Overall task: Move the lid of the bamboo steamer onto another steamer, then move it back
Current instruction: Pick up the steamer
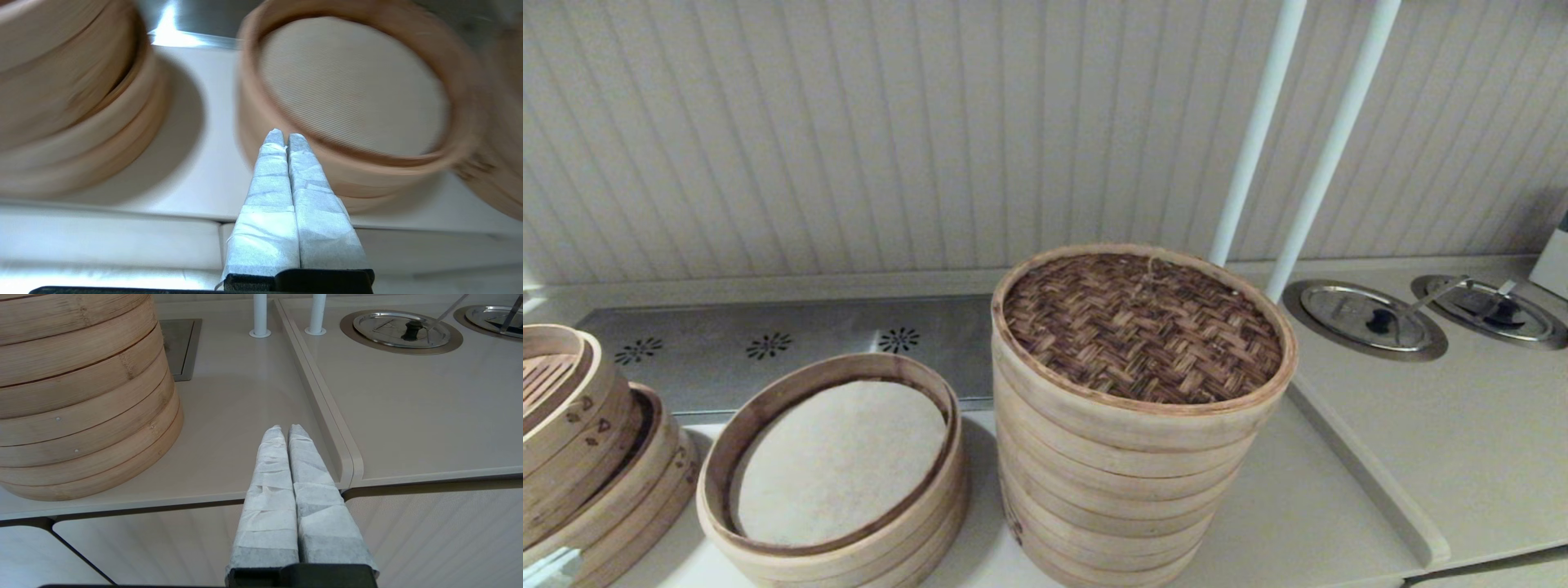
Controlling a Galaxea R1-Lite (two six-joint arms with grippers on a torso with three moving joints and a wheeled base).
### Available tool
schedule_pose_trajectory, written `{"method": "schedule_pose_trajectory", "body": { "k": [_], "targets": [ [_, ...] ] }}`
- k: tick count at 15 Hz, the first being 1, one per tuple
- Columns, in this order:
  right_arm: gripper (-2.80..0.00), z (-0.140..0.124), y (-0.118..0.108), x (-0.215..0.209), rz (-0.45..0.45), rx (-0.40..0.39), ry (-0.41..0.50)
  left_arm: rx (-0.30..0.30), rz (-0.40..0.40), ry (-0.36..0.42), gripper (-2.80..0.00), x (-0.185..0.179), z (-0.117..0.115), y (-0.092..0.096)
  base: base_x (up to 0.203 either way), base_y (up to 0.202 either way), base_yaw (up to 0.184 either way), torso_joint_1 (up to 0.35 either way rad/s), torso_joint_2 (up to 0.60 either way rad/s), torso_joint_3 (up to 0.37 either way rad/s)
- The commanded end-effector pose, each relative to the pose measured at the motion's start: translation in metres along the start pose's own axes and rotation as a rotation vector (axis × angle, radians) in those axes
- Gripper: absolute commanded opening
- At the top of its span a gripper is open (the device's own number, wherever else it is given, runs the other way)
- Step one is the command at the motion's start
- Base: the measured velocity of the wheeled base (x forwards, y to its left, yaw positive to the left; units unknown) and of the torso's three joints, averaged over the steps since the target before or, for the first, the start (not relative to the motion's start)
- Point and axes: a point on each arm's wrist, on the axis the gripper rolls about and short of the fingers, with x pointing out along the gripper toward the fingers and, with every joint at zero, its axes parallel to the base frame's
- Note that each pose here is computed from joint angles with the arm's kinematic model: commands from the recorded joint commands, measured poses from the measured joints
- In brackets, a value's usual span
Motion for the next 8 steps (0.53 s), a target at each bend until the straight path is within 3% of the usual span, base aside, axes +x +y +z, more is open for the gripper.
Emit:
{"method": "schedule_pose_trajectory", "body": {
  "k": [1, 4, 8],
  "targets": [
    [-2.80, 0.000, 0.000, 0.000, 0.000, 0.000, 0.003, -0.017, 0.064, -0.026, -2.80, -0.003, -0.017, 0.007, 0.000, 0.000, 0.000, 0.000, 0.00, 0.000],
    [-2.80, 0.000, 0.000, 0.000, 0.000, 0.000, 0.003, -0.015, 0.156, -0.045, -2.80, -0.003, -0.020, 0.009, 0.000, 0.000, 0.000, 0.000, 0.00, 0.000],
    [-2.80, 0.000, 0.000, 0.000, 0.000, 0.000, 0.003, -0.024, 0.179, -0.028, -2.80, 0.003, -0.036, 0.012, 0.000, 0.000, 0.000, 0.000, 0.00, 0.000]
  ]
}}
